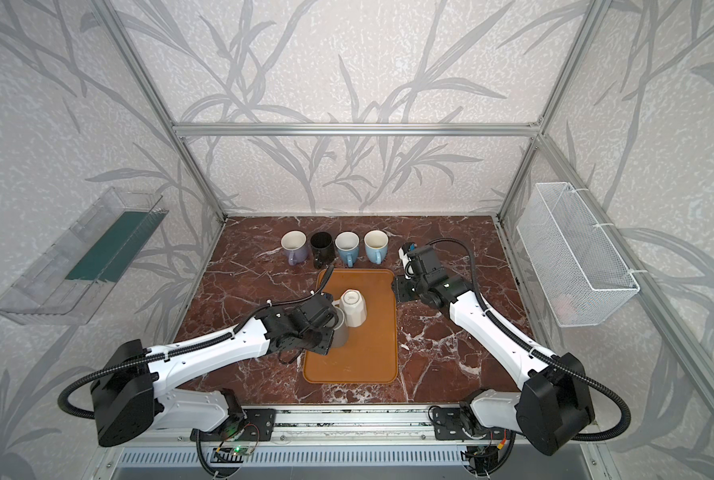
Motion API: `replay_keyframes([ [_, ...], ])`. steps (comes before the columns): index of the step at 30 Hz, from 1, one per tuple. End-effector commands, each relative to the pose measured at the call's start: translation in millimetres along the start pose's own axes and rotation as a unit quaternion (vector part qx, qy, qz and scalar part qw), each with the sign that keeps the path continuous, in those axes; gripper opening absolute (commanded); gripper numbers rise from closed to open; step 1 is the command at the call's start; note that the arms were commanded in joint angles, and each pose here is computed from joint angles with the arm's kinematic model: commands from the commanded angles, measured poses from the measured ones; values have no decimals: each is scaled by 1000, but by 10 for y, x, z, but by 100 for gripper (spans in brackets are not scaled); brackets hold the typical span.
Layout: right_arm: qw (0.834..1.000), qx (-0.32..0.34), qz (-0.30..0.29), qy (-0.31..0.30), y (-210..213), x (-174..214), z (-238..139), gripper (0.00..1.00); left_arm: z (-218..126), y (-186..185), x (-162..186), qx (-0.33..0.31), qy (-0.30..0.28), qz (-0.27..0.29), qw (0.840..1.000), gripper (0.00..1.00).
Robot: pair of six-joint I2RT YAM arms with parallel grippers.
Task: Turn the mug right side up
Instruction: 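Lower the left gripper onto the grey mug's base and grasp it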
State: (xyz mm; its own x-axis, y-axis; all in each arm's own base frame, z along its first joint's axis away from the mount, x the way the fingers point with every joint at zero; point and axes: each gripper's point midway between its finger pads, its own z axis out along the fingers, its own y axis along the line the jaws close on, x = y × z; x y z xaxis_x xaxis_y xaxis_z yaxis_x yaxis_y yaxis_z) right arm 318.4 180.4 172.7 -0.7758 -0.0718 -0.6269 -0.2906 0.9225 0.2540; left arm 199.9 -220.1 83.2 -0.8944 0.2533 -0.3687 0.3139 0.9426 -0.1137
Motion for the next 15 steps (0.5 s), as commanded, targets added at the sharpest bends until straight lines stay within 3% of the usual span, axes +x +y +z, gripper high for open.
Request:
replay_keyframes([
  [1,1000,3,1,-12,-16,-12,-80,48,-38,53,-31,-22,-1,0,1000,38],
  [15,1000,2,2,-12,-22,15,-85,49,11,55,-24,-35,14,9,999,30],
])
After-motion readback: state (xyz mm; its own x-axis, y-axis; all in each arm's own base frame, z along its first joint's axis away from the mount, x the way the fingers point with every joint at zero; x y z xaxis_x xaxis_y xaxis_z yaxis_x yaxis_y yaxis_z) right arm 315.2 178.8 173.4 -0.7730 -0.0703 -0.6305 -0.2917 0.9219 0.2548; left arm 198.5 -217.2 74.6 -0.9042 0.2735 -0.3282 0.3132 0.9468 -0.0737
